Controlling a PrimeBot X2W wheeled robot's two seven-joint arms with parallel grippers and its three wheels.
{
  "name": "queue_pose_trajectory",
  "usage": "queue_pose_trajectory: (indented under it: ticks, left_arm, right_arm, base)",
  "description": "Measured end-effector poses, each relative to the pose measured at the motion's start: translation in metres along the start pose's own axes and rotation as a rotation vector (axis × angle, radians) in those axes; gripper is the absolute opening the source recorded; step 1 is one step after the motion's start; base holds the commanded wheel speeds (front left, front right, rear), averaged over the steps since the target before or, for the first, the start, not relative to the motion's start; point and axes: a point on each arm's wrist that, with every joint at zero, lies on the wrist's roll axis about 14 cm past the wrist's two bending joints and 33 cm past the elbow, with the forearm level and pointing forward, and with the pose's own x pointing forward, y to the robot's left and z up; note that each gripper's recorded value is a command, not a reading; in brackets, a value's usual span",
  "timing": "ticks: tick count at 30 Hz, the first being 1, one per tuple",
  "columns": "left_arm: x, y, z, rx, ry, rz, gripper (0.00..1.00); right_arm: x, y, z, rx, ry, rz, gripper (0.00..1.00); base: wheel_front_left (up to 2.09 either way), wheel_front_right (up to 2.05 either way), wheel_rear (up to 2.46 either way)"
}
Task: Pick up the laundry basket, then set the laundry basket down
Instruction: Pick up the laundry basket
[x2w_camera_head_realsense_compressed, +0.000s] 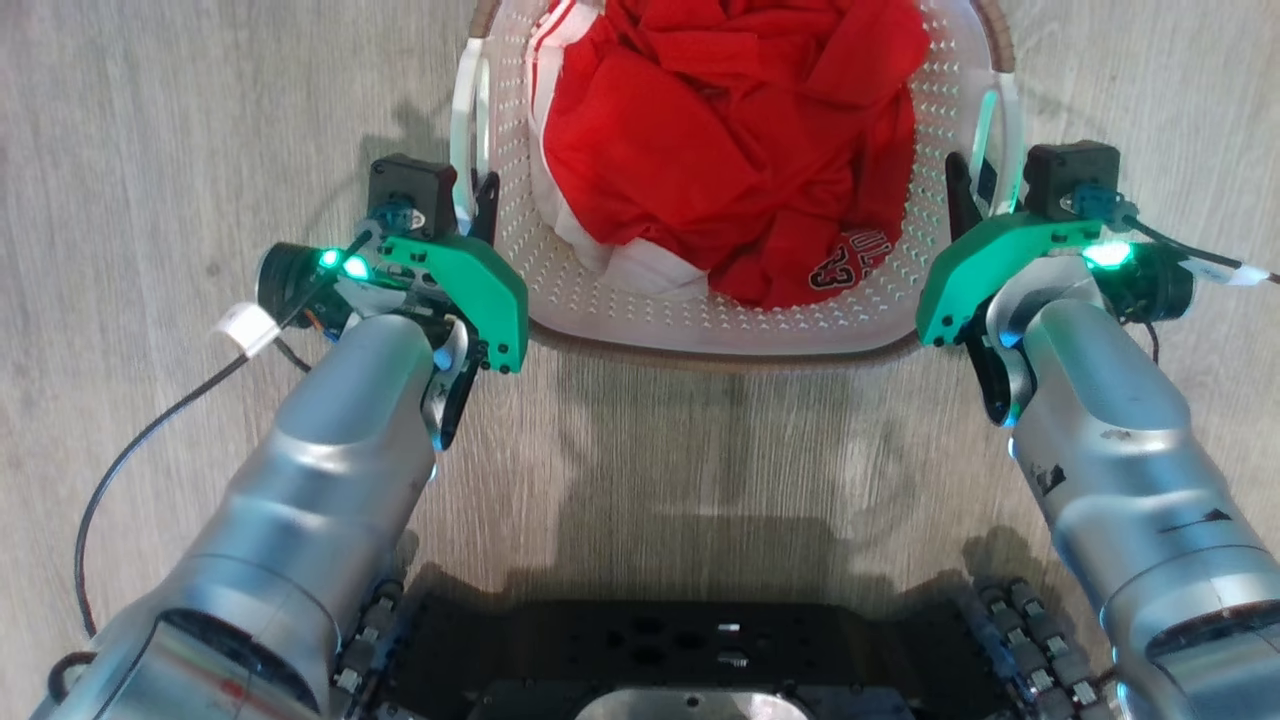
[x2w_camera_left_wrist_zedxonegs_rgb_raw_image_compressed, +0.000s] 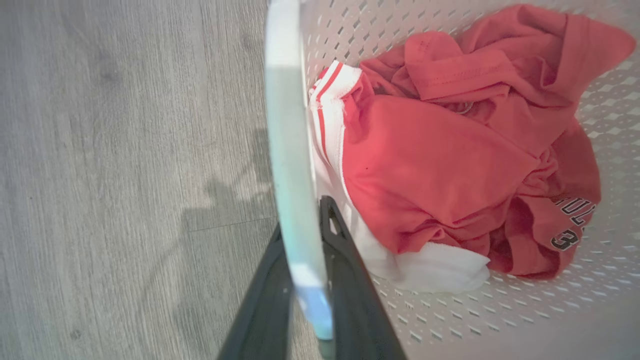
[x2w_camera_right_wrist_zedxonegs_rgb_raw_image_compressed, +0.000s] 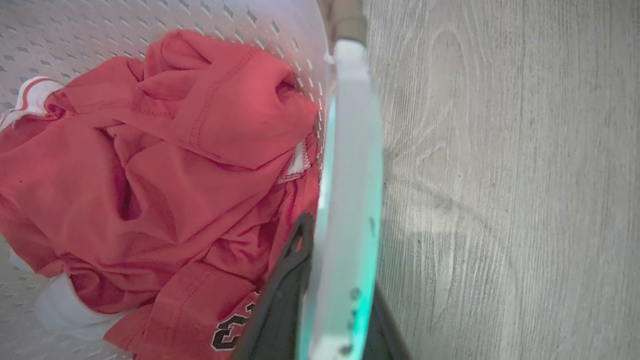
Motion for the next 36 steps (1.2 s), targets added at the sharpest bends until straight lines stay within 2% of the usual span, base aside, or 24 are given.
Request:
queue_pose_trajectory:
  ticks: [15, 25, 36]
  left_arm:
    - [-0.037, -0.013, 0.007, -0.011, -0.009, 0.007, 0.0]
    - [-0.073, -0.025, -0.006, -0.014, 0.017, 0.008, 0.0]
    - [-0.121, -0.042, -0.03, -0.033, 0.103, -0.001, 0.0]
  right_arm:
    - [-0.034, 0.011, 0.026, -0.017, -0.016, 0.005, 0.0]
    - [-0.072, 0.022, 0.018, -0.014, 0.014, 0.005, 0.0]
    - [-0.122, 0.039, -0.001, -0.01, 0.109, 0.014, 0.0]
  base:
    - [0.0, 0.0, 0.0]
    - [0.0, 0.0, 0.0]
    - [0.0, 0.0, 0.0]
